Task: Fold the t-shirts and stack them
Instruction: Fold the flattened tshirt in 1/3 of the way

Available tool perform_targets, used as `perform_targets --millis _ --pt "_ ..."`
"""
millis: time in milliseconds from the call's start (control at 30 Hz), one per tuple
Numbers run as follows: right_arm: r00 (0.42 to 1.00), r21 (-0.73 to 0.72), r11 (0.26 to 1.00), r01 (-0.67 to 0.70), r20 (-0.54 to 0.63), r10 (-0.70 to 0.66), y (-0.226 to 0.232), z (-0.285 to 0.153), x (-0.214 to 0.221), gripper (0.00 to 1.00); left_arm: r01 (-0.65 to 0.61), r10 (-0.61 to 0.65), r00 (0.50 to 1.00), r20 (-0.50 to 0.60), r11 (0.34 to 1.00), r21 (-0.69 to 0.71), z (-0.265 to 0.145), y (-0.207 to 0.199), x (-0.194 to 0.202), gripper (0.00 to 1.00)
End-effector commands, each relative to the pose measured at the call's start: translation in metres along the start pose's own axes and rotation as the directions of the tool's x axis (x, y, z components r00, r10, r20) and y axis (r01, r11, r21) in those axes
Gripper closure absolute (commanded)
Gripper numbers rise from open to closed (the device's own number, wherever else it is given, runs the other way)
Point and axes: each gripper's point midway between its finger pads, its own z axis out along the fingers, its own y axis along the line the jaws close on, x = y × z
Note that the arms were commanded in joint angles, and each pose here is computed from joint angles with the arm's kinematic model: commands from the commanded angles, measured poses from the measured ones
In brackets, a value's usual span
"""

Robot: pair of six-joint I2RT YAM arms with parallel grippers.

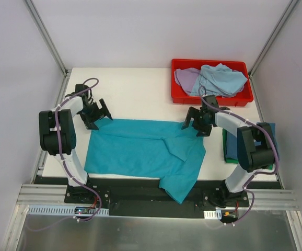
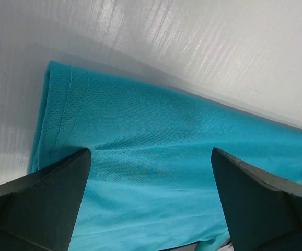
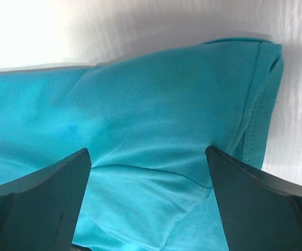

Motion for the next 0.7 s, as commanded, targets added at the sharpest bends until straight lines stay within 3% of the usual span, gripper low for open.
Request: perform_targets --millis 0,333,500,667 --pt "1.000 0.033 0.999 0.007 -0.019 -0.007 -0.017 0.013 -0.019 0.04 0.057 -0.058 0.998 -0.004 0.997 -0.049 0.011 0.010 -0.010 0.01" --pt "0.999 0.054 0.998 0.040 0.025 -0.042 -0.018 0.014 -0.094 0.03 0.048 -0.050 0.998 0.038 0.998 0.034 0.009 -0.024 -0.047 0.01" --pt "0.985 0.081 0.990 0.114 0.121 -0.124 -0.003 -0.037 -0.102 0.04 0.050 -0.052 0.988 0.147 0.999 0.015 -0.031 -0.032 -0.059 0.01" --pt "0.949 0.078 0.977 0.199 0.234 -0.212 0.001 -0.092 -0.066 0.04 0.150 -0.105 0.944 0.313 0.981 -0.124 -0.079 0.001 -0.041 0.01"
